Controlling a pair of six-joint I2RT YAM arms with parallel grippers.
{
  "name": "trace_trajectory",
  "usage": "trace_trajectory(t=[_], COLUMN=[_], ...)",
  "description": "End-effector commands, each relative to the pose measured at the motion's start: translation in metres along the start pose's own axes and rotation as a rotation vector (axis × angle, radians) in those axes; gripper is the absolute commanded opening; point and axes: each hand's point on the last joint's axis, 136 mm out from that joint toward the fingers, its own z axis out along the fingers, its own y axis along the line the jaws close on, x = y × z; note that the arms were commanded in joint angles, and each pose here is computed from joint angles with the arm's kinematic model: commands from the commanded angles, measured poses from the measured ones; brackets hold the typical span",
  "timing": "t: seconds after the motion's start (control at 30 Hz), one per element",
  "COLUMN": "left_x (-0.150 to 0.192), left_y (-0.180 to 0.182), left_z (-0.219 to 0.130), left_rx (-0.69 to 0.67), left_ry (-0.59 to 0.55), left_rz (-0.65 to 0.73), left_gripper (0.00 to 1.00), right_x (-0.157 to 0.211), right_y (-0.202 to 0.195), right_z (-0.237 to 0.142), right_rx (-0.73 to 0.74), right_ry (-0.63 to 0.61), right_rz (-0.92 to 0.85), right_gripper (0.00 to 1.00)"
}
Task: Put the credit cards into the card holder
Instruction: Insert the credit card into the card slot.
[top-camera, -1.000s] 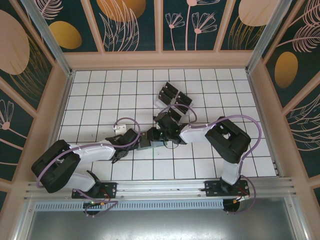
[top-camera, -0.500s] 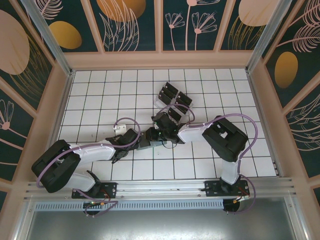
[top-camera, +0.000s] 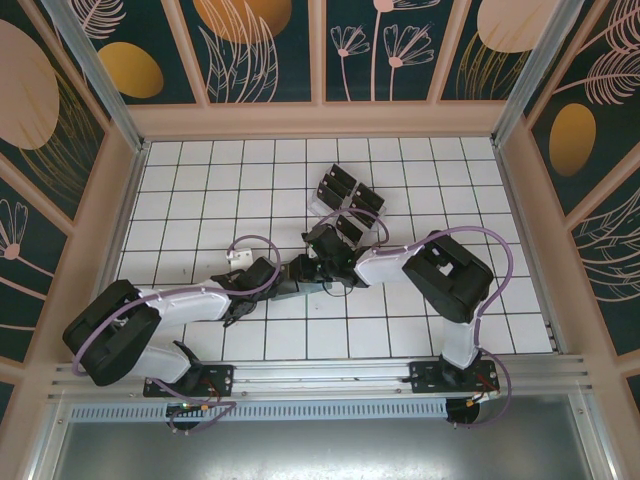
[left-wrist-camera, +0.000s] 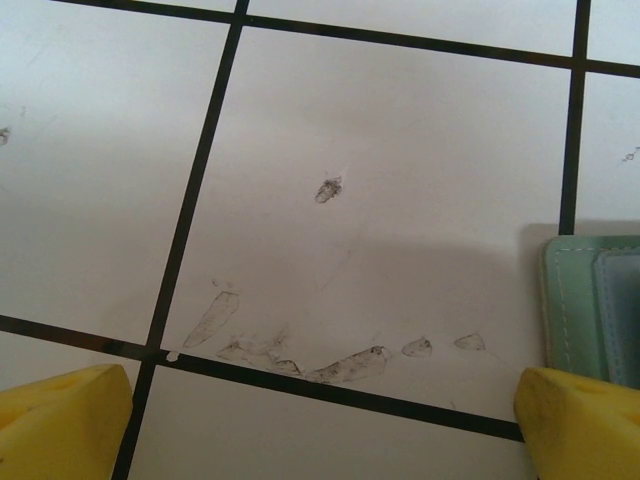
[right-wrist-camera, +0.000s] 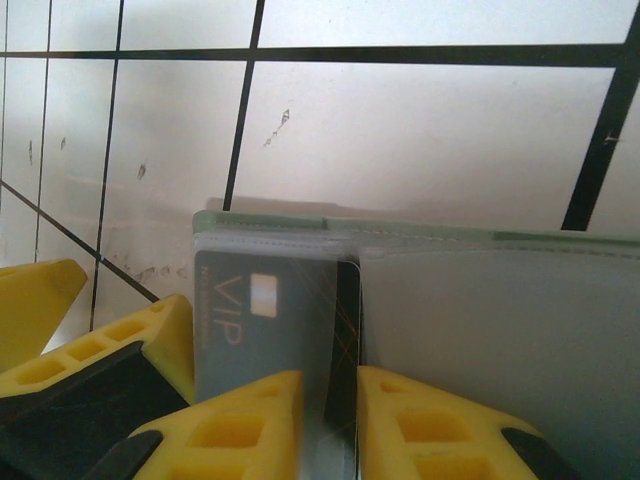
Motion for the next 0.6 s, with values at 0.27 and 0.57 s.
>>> trace_trajectory(t=[0.27, 0.57], left_x=[-0.037, -0.060], left_y=[0.011, 0.008], left_z=[-0.028, -0.043], left_rx=[-0.025, -0.031], left_ry=[-0.113, -0.167], left_rz=[-0.056, -0.052], left_gripper=[0.98, 0.99], right_x=[-0.019, -0.036], right_y=[0.043, 0.028], right_z=[-0.034, -0.056], right_rx=[-0.132, -0.046], right_ry=[-0.062, -0.116], right_rz=[-0.033, -0.081], right_gripper=[0.33, 0.34])
